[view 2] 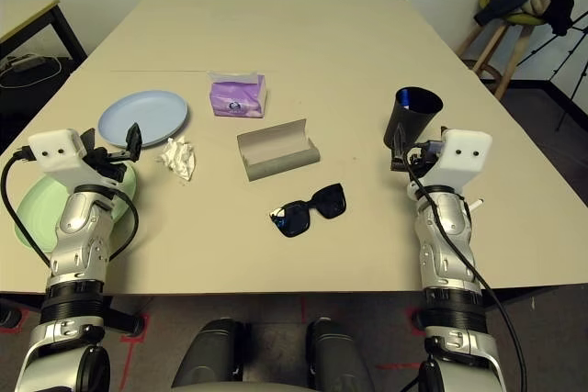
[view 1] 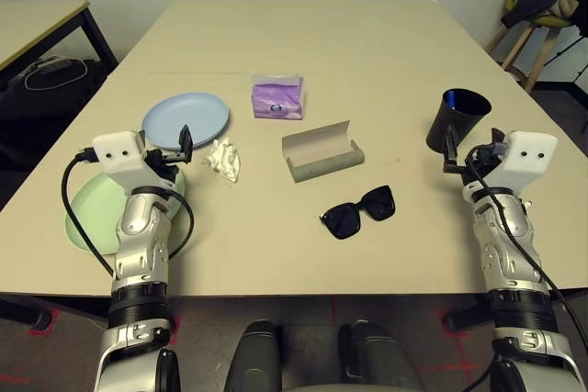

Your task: Organize and tidy the items on the table.

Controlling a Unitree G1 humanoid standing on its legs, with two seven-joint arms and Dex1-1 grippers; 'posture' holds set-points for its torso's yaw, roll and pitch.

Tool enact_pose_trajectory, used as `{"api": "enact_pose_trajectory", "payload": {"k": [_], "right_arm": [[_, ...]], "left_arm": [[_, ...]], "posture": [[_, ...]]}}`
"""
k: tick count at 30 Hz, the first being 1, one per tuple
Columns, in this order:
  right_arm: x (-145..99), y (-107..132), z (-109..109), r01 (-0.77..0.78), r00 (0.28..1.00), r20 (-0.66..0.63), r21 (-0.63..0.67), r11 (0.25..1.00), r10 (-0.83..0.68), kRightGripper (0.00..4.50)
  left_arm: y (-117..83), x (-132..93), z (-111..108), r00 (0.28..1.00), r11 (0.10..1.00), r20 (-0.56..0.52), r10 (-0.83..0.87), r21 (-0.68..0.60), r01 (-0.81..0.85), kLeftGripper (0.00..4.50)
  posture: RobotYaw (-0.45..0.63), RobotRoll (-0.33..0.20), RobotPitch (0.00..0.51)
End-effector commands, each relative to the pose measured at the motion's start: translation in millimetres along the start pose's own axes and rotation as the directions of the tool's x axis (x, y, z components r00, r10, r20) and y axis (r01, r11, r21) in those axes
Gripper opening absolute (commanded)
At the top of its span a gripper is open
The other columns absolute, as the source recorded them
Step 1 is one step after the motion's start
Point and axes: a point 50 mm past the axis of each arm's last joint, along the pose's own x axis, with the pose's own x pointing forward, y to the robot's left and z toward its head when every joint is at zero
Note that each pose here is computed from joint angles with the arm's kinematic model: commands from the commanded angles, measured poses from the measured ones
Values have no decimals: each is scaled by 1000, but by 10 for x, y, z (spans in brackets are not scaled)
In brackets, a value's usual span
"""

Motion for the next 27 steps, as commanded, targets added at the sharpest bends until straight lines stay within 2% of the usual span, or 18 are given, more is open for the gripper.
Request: {"api": "enact_pose_trajectory", "payload": {"k": [1,16,19,27], "right_arm": [[1,7,8,4,1000,-2,1,1000,-4,4458],[-6,-92,16,-7,1000,-2,-7,1000,7,4458],[-6,-98,9,-54,999,-3,2,999,54,4458],[8,-19,96,-348,937,54,30,937,346,4458]], "left_arm": [[-57,9,11,999,999,0,-34,6,34,4500],[-84,42,-1,996,996,-14,-86,-14,86,4500],[-86,41,7,995,995,-15,-99,-13,99,4500],[-59,28,25,986,987,-32,-163,-17,162,4500]], "posture": [[179,0,83],[165,0,80],[168,0,80],[184,0,77]]}}
